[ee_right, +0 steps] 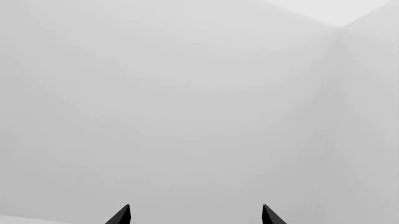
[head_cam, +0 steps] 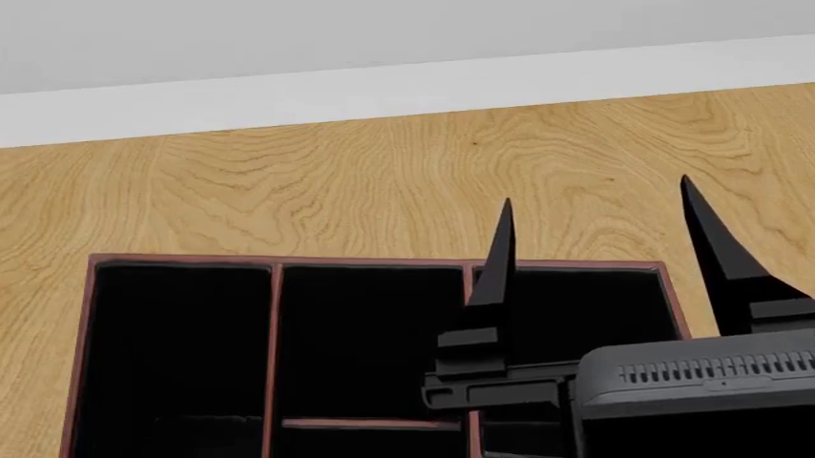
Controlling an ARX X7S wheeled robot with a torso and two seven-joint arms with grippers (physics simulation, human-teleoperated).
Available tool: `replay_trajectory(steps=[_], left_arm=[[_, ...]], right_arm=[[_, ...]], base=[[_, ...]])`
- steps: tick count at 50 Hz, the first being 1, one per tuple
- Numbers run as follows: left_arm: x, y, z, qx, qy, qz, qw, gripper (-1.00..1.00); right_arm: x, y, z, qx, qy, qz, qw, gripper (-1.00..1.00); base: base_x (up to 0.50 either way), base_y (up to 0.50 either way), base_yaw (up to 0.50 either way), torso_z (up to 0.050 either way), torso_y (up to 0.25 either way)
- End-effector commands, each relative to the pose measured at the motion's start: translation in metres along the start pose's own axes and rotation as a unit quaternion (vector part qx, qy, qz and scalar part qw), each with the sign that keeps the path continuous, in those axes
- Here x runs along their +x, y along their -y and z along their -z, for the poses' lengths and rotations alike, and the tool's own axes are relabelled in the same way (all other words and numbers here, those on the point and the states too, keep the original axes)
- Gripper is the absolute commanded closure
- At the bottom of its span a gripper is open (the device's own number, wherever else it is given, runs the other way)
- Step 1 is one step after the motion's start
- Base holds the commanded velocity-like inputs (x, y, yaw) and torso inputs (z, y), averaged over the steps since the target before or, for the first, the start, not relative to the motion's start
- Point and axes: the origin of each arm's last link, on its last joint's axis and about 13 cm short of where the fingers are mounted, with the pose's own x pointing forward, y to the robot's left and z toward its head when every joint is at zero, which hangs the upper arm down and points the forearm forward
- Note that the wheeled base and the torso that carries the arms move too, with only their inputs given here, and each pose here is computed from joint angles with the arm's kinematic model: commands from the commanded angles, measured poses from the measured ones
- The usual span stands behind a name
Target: Pick up the book and place it in the back compartment of the caddy.
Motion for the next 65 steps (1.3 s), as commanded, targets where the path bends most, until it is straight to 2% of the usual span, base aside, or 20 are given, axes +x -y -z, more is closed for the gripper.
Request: replay_trajectory(steps=[1, 15, 44, 65], left_arm=[[0.013, -0.002, 0.029, -0.003, -0.060, -0.010, 0.998, -1.00], [0.023, -0.006, 0.048, -0.007, -0.089, -0.024, 0.996, -1.00], [0.041, -0.005, 0.105, -0.019, -0.170, -0.035, 0.985, -1.00], [0.048, -0.016, 0.112, -0.018, -0.170, -0.052, 0.984, -1.00]], right_arm=[[0.000, 0.000, 0.001, 0.001, 0.001, 0.003, 1.000, -1.00], [0.002, -0.001, 0.001, 0.000, 0.002, -0.001, 1.000, -1.00], [0.003, -0.003, 0.006, 0.008, 0.004, -0.004, 1.000, -1.00], [0.003, -0.004, 0.009, 0.010, -0.001, -0.008, 1.000, -1.00]], base=[[0.00, 0.00, 0.00, 0.000, 0.000], [0.00, 0.00, 0.00, 0.000, 0.000], [0.00, 0.00, 0.00, 0.000, 0.000], [0.00, 0.00, 0.00, 0.000, 0.000]])
